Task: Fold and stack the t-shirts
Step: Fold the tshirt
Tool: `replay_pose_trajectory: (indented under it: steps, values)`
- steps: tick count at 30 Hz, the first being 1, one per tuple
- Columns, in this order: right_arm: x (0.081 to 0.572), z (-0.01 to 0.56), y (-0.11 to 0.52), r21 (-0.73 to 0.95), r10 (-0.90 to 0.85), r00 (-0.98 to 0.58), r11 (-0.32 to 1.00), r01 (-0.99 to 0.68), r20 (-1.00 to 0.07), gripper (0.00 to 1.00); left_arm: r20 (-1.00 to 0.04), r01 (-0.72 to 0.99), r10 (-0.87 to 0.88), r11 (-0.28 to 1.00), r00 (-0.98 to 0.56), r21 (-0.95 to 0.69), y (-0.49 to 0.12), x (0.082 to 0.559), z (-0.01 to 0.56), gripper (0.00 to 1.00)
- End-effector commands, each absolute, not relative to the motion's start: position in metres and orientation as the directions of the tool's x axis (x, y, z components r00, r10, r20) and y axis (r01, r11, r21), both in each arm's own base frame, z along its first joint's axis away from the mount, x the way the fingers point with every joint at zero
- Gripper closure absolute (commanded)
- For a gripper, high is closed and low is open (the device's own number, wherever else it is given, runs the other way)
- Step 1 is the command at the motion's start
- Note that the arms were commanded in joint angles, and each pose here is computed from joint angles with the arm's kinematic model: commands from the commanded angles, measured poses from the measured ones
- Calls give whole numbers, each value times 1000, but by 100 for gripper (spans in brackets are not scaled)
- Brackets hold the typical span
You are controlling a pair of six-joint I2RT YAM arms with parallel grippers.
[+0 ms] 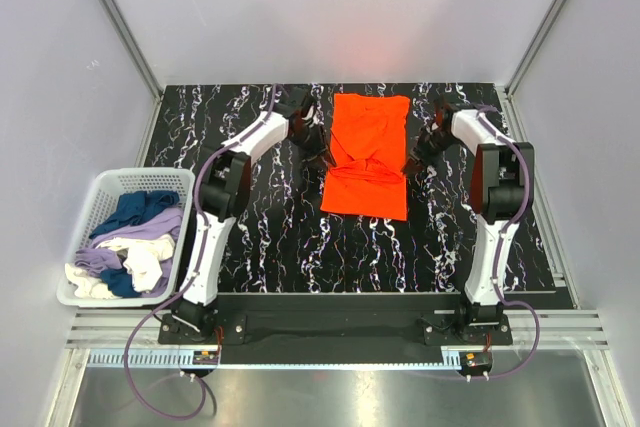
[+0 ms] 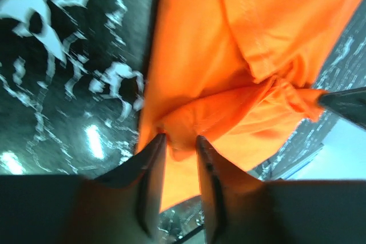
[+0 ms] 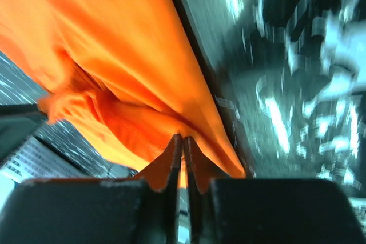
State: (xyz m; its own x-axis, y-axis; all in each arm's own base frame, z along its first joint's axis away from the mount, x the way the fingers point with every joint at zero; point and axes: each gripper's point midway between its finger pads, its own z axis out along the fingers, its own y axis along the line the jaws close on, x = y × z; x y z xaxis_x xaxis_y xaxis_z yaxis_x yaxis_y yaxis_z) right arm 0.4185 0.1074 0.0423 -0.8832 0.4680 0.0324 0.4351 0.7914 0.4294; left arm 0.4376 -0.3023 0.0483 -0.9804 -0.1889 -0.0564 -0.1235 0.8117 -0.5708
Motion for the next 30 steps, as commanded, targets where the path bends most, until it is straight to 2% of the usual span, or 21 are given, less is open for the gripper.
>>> replay_pose_trajectory:
  steps: [1, 2, 3, 4, 6, 7, 8, 11, 15, 19, 21, 25, 30]
  values:
    - [454, 56, 94, 466, 446, -893, 803, 373, -54, 86, -118, -71, -180, 788, -977, -612, -304, 460, 63, 61]
    - [459, 59, 89, 456, 434, -897, 816, 356, -76, 80, -148, -61, -184, 803, -972, -593, -299, 467, 74, 55]
    - [473, 74, 84, 454, 428, -894, 828, 330, -132, 67, -177, -40, -175, 813, -969, -580, -296, 471, 80, 53]
    - [471, 80, 76, 408, 420, -896, 850, 333, -143, 61, -225, 3, -154, 820, -962, -572, -293, 473, 96, 52]
    - [473, 105, 66, 366, 383, -899, 884, 290, -213, 52, -284, 37, -134, 851, -949, -523, -283, 469, 114, 46]
    - [470, 116, 62, 349, 372, -899, 894, 281, -229, 48, -360, 96, -111, 856, -926, -508, -279, 465, 144, 46]
    - [464, 123, 61, 341, 355, -904, 902, 264, -238, 46, -365, 101, -83, 883, -927, -458, -273, 453, 134, 46]
    - [438, 135, 79, 338, 317, -915, 914, 224, -250, 45, -467, 231, 9, 877, -884, -422, -282, 423, 161, 46]
    - [399, 115, 129, 337, 229, -948, 930, 146, -220, 49, -451, 337, 128, 841, -883, -422, -308, 370, 137, 53]
    - [399, 98, 171, 334, 183, -953, 938, 96, -240, 57, -377, 268, 70, 820, -923, -506, -321, 339, 115, 65]
    - [405, 86, 187, 313, 158, -955, 947, 75, -252, 64, -387, 243, 29, 820, -922, -518, -320, 339, 115, 68]
    - [413, 66, 205, 285, 142, -964, 956, 74, -225, 66, -426, 232, -7, 830, -905, -507, -307, 332, 126, 68]
    - [435, 44, 208, 256, 150, -960, 963, 87, -237, 65, -408, 217, -7, 840, -913, -498, -292, 312, 119, 67]
